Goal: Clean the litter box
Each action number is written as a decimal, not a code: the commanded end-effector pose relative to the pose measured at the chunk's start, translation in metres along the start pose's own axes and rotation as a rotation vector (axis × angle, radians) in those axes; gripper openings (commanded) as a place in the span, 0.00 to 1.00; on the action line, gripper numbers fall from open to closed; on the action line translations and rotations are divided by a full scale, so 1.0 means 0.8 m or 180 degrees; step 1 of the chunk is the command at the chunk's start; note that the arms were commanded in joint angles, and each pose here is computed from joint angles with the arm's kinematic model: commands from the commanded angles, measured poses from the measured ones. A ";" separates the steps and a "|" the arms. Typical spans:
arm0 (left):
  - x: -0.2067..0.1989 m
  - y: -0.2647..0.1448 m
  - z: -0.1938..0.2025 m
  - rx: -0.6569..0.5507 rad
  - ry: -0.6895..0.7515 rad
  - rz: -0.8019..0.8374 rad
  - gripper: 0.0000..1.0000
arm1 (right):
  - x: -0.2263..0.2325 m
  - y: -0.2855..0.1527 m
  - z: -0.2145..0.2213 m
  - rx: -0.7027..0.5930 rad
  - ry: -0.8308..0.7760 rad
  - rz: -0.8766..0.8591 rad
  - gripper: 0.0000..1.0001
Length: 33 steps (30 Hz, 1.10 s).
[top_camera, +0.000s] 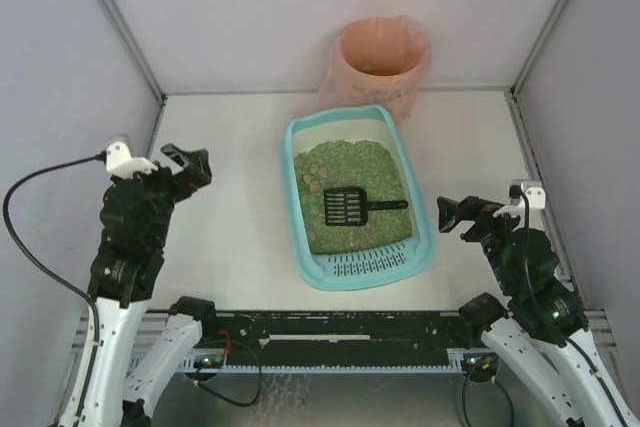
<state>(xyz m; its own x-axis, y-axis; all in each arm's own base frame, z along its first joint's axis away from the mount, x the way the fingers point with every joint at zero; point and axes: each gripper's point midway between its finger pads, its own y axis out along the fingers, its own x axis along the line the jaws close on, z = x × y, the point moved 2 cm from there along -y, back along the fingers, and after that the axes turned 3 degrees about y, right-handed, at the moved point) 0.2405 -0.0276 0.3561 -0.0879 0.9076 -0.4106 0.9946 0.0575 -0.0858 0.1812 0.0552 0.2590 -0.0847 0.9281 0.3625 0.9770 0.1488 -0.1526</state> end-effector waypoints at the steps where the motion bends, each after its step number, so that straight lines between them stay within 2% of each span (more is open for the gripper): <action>1: 0.032 -0.025 0.049 0.0372 0.0241 -0.0164 1.00 | 0.000 -0.009 -0.021 -0.0146 -0.0005 0.0010 1.00; 8: 0.066 -0.044 0.084 0.0555 0.0465 -0.0375 1.00 | -0.001 -0.009 -0.020 -0.0143 -0.0016 0.0030 1.00; 13: 0.086 -0.054 0.094 0.0532 0.0589 -0.0518 1.00 | -0.002 -0.008 -0.021 -0.0150 -0.0014 0.0050 1.00; 22: 0.091 -0.055 0.104 0.0555 0.0649 -0.0500 1.00 | 0.000 -0.003 -0.019 -0.0023 -0.0054 0.0096 1.00; 26: 0.087 -0.054 0.104 0.0574 0.0663 -0.0447 1.00 | 0.008 0.008 -0.013 0.0326 -0.0105 0.0172 1.00; 29: 0.072 -0.050 0.103 0.0622 0.0594 -0.0269 1.00 | 0.013 0.023 -0.004 0.0724 -0.0232 0.0292 1.00; 33: 0.042 -0.033 0.109 0.0731 0.0407 0.0003 1.00 | 0.035 0.059 0.006 0.1072 -0.0398 0.0193 0.99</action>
<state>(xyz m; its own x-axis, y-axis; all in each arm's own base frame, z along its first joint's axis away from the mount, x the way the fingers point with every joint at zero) 0.1890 -0.0098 0.2525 -0.1688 0.9605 -0.2212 0.9411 0.0903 -0.3259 0.2086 0.0723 0.2631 -0.0244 0.9640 0.2648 0.9131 0.1294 -0.3867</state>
